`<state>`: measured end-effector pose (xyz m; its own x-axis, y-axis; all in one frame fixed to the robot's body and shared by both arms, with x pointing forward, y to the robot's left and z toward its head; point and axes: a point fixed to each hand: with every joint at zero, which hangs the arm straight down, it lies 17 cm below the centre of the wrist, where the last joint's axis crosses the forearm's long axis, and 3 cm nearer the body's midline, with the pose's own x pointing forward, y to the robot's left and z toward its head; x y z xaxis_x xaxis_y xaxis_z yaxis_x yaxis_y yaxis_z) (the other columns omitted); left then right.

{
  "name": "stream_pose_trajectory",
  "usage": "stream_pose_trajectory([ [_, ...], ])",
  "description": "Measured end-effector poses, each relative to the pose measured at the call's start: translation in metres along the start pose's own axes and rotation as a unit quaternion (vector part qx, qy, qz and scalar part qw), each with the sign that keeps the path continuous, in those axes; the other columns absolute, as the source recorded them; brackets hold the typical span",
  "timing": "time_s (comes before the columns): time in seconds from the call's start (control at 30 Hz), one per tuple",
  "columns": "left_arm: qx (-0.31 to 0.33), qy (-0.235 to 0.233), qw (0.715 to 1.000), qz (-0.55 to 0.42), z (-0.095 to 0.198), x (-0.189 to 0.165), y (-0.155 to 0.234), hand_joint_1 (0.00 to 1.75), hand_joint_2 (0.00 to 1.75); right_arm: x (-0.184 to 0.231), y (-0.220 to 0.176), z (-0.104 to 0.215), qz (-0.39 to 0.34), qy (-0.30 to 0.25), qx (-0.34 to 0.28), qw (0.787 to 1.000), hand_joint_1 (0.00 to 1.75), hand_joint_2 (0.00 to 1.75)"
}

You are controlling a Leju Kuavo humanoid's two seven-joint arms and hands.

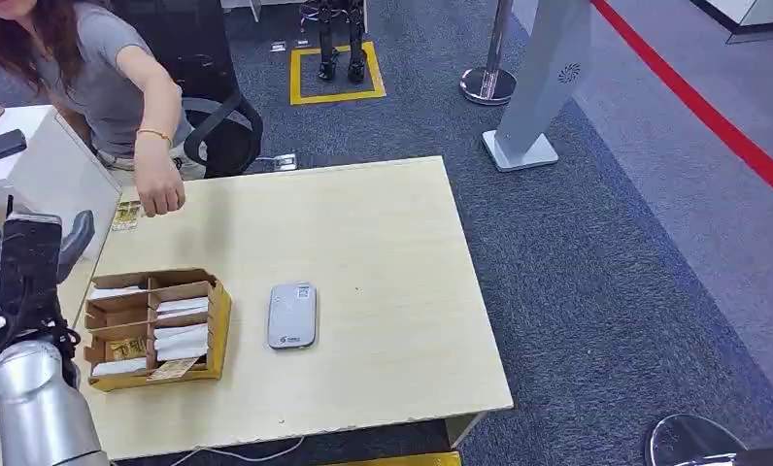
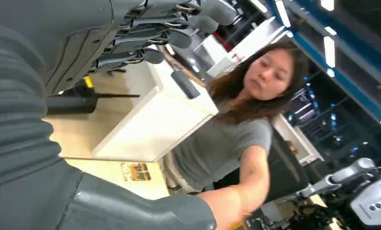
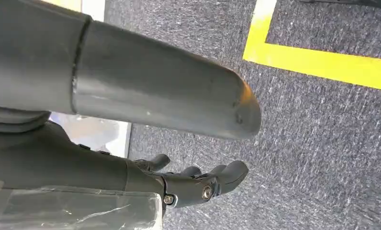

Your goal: Pass the card to the sensor for recognition and then transmit it.

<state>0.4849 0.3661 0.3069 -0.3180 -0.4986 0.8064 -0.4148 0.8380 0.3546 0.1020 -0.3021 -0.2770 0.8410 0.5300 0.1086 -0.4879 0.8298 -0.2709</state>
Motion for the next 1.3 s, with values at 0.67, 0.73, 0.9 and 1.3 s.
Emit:
stream_pose_trajectory([
  [0.67,-0.025,-0.074,0.997,-0.002,0.067,0.061,-0.01,0.0,1.75,-0.015,0.008,0.001,-0.043,0.013,0.003,0.999,0.0,0.0],
  [0.73,-0.017,-0.079,0.997,-0.017,0.077,0.063,-0.003,0.0,1.75,-0.017,0.007,0.001,-0.052,0.016,0.001,0.999,0.0,0.0],
  [0.9,-0.02,-0.065,0.993,-0.094,0.108,0.048,0.012,0.0,1.75,-0.024,0.008,0.001,-0.067,0.028,-0.001,0.997,0.0,0.0],
  [1.3,-0.117,-0.028,0.946,-0.303,0.162,-0.021,0.019,0.0,1.75,-0.026,0.007,0.001,-0.064,0.028,-0.006,0.998,0.0,0.0],
])
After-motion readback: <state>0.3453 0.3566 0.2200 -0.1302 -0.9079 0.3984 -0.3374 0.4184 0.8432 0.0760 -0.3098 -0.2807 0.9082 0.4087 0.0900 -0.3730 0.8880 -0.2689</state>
